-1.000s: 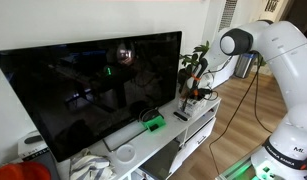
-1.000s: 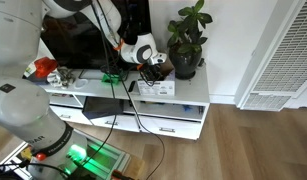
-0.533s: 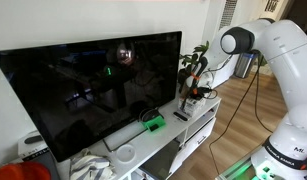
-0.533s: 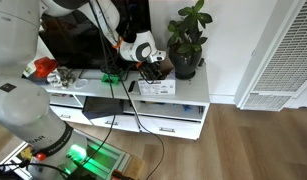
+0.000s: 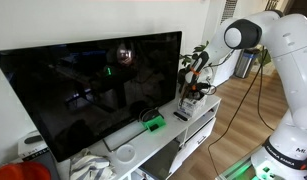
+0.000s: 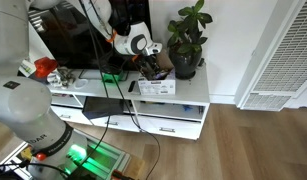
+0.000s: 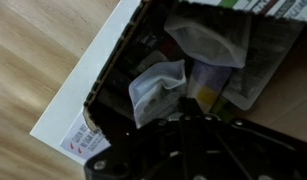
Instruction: Remove the sachet from the box
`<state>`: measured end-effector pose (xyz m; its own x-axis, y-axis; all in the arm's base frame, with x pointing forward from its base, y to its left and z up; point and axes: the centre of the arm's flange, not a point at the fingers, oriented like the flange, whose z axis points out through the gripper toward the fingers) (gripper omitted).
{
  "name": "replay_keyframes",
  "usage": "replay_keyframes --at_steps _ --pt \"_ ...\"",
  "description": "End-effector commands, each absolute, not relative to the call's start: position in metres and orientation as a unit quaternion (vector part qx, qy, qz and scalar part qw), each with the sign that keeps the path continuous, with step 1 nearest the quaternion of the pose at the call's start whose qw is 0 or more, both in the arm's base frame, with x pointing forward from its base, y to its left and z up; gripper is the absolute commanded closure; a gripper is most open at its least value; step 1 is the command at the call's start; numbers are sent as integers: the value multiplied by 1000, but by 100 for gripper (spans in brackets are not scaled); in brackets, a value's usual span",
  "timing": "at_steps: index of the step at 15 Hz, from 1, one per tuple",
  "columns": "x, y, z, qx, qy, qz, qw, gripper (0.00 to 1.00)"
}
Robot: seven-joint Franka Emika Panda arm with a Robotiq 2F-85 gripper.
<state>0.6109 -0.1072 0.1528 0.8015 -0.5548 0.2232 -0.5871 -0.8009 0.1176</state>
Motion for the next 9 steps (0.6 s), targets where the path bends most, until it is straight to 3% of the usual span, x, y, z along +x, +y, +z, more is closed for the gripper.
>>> replay_keyframes --at_steps 1,9 --pt "594 -100 185 939 -318 85 105 100" --pt "573 -84 226 938 -319 94 101 100"
